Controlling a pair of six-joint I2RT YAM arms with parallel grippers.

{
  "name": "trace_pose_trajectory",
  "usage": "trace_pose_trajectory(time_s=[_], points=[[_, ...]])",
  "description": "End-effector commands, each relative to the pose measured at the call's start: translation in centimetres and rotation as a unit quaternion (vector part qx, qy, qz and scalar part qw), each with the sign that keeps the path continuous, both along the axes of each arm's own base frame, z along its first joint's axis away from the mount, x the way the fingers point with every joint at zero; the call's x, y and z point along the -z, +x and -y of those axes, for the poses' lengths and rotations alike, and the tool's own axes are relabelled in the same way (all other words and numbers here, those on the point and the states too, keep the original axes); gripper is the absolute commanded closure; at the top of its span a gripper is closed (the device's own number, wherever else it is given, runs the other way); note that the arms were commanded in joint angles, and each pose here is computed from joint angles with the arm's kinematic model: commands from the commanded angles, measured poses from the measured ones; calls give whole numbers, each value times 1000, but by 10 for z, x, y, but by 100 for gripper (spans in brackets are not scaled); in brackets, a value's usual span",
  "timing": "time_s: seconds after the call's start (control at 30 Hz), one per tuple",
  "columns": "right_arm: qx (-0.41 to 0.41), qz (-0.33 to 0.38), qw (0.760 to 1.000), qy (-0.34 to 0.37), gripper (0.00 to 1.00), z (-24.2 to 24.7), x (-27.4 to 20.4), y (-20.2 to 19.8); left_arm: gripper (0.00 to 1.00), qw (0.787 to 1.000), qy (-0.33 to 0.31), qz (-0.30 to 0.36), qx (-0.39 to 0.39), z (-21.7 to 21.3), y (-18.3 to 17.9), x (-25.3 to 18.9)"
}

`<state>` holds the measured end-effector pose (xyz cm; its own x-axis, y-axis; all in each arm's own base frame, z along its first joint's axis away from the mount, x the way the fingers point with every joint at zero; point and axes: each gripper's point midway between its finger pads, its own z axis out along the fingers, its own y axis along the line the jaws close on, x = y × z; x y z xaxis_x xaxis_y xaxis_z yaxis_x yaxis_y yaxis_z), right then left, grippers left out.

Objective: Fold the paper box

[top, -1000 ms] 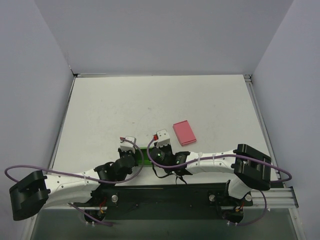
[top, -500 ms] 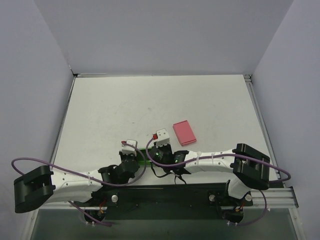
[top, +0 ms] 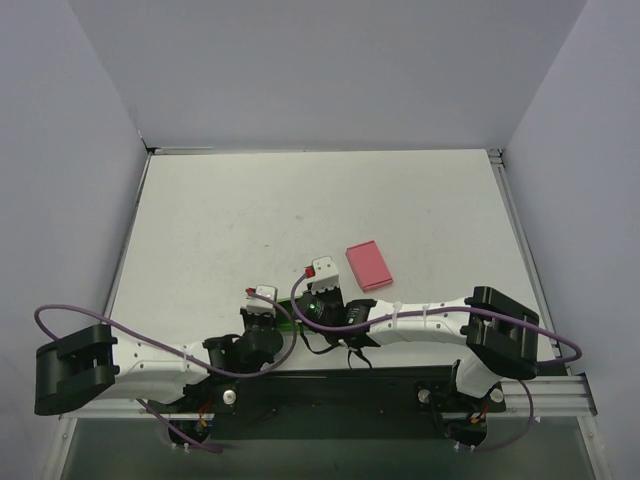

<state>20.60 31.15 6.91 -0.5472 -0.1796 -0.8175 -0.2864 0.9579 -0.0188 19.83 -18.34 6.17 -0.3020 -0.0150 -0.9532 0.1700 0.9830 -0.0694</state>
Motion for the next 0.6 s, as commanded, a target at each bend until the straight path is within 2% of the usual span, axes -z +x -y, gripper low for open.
trace_pose_trajectory(time_s=[0.0, 0.57], points=[[-10, 0, 995, 99, 100, -41, -35, -2, 95, 997, -11, -41, 69, 26, -21, 15], [5, 2, 993, 119, 100, -43, -49, 5, 95, 997, 46, -28, 63, 36, -27, 27]])
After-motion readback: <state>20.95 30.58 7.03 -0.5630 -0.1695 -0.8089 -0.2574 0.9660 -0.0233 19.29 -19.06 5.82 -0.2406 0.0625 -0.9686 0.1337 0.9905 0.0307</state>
